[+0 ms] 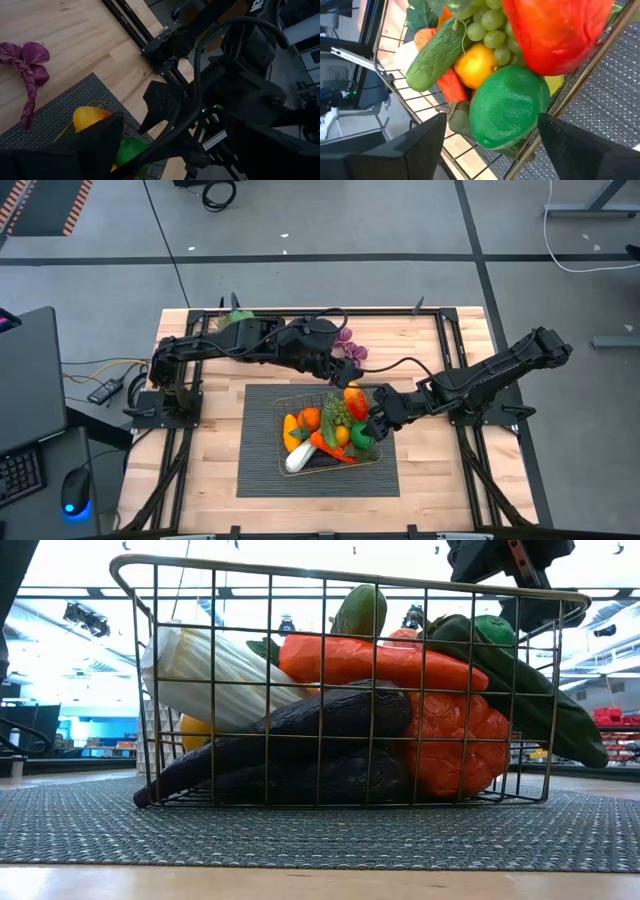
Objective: Build produce basket
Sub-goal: Adjust the gold wire basket on the gray mat
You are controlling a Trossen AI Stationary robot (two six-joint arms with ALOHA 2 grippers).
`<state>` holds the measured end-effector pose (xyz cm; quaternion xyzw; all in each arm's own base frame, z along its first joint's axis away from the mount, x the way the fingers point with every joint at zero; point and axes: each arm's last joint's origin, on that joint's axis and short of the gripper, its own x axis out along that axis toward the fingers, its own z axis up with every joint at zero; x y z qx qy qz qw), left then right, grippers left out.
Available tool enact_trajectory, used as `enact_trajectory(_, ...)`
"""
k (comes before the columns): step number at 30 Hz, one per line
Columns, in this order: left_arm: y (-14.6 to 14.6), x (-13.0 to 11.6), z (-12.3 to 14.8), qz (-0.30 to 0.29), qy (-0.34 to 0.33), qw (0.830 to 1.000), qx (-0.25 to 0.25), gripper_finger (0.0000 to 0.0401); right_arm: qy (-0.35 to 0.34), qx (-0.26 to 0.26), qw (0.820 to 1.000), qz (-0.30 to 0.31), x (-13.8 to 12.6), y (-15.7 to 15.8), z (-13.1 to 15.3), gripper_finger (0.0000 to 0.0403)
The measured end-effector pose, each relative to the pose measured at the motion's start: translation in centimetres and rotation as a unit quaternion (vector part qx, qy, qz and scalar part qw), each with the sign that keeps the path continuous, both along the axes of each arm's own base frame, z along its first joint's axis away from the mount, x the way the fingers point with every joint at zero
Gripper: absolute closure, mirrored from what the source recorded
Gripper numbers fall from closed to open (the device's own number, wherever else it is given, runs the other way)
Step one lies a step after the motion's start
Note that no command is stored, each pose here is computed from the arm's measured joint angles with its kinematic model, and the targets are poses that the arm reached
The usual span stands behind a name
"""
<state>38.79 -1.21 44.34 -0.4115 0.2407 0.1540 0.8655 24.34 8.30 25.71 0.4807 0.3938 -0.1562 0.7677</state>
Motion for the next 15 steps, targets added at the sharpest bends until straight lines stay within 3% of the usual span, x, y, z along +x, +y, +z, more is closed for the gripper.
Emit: enact_trajectory(15, -0.47, -0.24, -0.32, -0.015, 0.021, 1.0, 0.013, 0.0048, 0.013, 0.02, 0.998, -0.051, -0.14, -0.07, -0.13, 0.0114)
